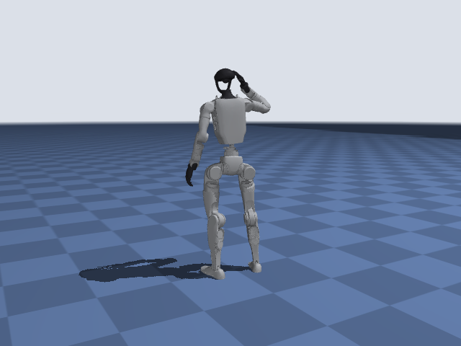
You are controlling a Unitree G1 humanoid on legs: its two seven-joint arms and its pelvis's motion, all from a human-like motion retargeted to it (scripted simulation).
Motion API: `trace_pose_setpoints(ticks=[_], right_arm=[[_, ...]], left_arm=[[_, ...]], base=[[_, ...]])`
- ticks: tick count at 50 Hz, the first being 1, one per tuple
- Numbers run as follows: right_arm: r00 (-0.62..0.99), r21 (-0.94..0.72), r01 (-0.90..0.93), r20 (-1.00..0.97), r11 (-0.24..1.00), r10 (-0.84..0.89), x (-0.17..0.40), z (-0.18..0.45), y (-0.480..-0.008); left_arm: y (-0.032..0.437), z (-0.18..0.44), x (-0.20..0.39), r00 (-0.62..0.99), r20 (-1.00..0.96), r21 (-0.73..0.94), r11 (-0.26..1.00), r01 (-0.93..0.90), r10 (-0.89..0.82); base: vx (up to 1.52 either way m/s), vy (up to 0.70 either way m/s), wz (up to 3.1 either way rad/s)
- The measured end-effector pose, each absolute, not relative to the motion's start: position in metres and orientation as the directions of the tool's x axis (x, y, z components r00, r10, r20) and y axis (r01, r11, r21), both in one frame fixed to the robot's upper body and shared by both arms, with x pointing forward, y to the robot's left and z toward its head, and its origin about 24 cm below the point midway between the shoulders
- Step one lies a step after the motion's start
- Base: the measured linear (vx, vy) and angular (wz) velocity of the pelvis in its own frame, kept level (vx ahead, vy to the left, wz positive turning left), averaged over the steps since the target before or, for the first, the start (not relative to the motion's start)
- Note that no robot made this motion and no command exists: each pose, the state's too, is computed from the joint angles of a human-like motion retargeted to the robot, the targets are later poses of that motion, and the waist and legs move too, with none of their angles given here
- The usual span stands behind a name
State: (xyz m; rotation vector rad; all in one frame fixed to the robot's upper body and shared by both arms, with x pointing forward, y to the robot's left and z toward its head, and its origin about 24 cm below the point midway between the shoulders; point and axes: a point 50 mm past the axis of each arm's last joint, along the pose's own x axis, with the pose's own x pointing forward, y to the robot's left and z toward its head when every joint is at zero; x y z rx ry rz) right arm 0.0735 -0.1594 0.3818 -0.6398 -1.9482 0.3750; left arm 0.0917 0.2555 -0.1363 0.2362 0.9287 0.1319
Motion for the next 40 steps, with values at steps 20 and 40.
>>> trace_pose_setpoints(ticks=[20,40], right_arm=[[-0.354,-0.506,0.282,0.735,0.815,0.578,0.0731,0.3831,-0.1609],[-0.336,-0.495,0.288,0.750,0.820,0.571,0.0761,0.3834,-0.1637]], left_arm=[[0.2539,-0.1371,0.0910,0.591,-0.778,0.253,0.967,-0.013,0.211],[0.2538,-0.1376,0.0911,0.589,-0.780,0.250,0.968,-0.019,0.213]], base=[[0.00,0.00,0.00],[0.00,0.00,0.00]])
